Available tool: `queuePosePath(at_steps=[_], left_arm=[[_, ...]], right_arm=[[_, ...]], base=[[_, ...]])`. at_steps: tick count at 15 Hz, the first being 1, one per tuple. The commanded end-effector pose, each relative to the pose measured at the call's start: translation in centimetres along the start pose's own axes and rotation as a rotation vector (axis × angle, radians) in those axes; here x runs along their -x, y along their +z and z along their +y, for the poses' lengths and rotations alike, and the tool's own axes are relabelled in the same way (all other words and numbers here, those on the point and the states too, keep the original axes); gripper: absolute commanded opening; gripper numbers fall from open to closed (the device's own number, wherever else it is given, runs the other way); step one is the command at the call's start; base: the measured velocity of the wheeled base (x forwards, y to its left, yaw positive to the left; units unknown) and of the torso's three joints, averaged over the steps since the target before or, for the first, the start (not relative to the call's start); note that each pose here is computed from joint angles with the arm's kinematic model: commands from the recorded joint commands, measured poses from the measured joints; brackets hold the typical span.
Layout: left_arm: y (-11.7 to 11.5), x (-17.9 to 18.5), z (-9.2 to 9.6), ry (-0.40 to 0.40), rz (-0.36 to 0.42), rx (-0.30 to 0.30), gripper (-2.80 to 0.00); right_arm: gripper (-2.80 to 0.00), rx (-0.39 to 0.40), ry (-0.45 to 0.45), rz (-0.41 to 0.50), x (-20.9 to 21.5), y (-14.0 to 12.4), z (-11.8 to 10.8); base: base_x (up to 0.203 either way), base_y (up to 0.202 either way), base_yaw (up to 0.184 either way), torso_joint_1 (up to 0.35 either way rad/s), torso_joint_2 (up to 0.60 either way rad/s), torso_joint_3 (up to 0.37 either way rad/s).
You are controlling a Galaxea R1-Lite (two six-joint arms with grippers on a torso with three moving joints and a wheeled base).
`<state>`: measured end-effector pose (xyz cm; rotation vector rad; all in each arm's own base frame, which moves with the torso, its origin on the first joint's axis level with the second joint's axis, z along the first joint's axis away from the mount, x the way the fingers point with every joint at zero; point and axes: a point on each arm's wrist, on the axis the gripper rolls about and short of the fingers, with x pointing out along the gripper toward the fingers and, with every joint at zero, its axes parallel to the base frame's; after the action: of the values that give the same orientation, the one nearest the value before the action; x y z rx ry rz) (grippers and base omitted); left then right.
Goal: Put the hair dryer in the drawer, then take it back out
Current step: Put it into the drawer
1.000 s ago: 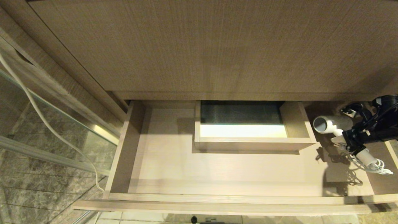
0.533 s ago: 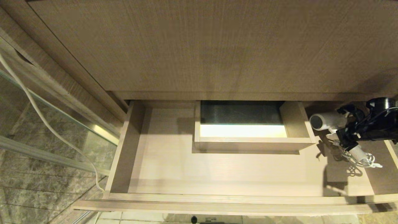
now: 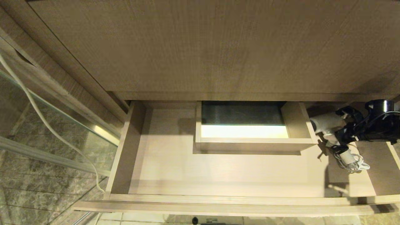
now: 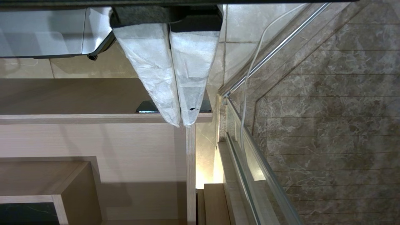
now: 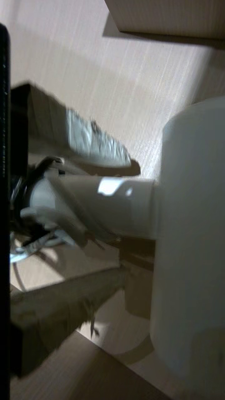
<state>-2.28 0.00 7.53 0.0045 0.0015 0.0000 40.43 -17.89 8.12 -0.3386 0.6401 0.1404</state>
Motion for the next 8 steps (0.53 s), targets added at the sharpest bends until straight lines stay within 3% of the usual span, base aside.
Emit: queuePosePath(at_steps=[1, 7, 8], left_arm=[[0.0, 0.0, 0.0, 0.0, 0.001, 0.0, -2.8], [0.0, 0.0, 0.0, 0.0, 0.0, 0.0, -2.8], [0.0, 0.0, 0.0, 0.0, 0.002, 0.0, -2.8]], right_arm=[[0.0, 0.016, -0.02, -0.028, 0.6, 0.9, -0.4], [0.0, -0.04, -0.078, -0.036, 8.1, 3.2, 0.4], [-2.8, -0.064, -0.081, -0.03, 9.9, 3.6, 0.7]], base=[[0.0, 0.0, 0.0, 0.0, 0.0, 0.0], [0.0, 0.0, 0.0, 0.0, 0.0, 0.0], [0.0, 0.0, 0.0, 0.0, 0.0, 0.0]])
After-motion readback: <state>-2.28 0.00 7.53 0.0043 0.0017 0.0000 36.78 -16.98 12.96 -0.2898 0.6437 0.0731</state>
